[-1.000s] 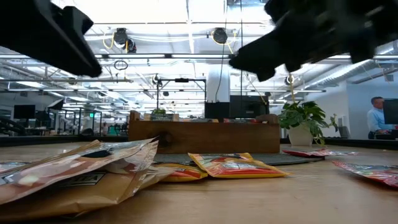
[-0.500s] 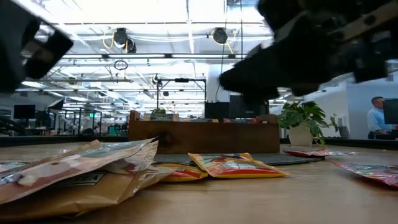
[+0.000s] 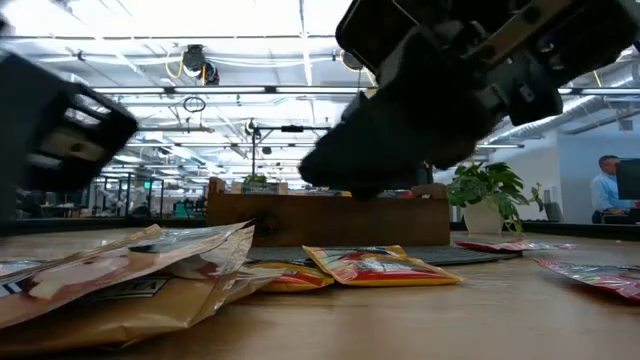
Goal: Pick & Place Tea
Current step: Put the brown tea bag into the left section of the wooden organizer
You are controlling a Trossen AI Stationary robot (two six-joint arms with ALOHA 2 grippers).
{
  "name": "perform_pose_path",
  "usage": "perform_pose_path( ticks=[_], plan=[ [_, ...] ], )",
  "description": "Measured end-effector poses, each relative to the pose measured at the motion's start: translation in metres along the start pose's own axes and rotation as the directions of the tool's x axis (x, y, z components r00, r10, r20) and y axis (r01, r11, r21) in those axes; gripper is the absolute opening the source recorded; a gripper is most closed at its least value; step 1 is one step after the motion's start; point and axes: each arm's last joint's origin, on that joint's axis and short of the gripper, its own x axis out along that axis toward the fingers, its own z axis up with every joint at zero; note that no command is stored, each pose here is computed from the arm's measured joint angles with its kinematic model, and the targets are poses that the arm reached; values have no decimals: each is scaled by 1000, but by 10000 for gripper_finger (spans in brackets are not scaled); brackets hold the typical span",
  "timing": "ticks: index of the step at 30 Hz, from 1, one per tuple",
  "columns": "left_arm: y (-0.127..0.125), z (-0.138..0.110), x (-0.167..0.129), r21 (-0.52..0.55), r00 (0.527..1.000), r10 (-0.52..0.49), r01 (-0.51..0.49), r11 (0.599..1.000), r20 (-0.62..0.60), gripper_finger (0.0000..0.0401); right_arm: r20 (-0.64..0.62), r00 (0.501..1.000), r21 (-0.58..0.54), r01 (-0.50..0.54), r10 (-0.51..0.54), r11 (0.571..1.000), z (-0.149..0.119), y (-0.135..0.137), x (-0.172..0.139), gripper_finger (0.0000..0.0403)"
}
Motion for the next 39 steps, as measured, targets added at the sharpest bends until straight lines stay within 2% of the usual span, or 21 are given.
perform_pose_path(
  ticks=[9, 14, 20, 29, 32, 35, 37, 39],
  plan=[
    [32, 8, 7, -69, 997, 53, -56, 996, -50, 133, -12, 999, 151, -28, 30, 988, 2, -8, -2, 107],
    [41, 10, 8, -73, 995, 93, -96, 993, -42, 133, -65, 998, 196, 8, 4, 981, -3, -13, -3, 127],
    [49, 9, 8, -83, 982, 181, -185, 979, -54, 133, -62, 998, 210, 8, 5, 978, -3, -13, -3, 127],
    [49, 8, 8, -88, 974, 220, -224, 971, -46, 133, -53, 998, 221, -4, 16, 975, -2, -11, -3, 125],
    [50, 8, 8, -84, 971, 234, -237, 968, -51, 133, -66, 995, 238, -53, 70, 970, -2, -10, -3, 125],
    [51, 7, 8, -81, 968, 243, -247, 966, -54, 133, -100, 988, 175, -96, 115, 980, -6, -6, -3, 122],
    [51, 7, 8, -81, 968, 244, -248, 965, -54, 133, -120, 986, 25, -111, 114, 993, -9, -2, -2, 121],
    [51, 7, 8, -82, 968, 244, -248, 965, -54, 133, -127, 990, -136, -80, 63, 988, -12, 4, 0, 121]
  ],
)
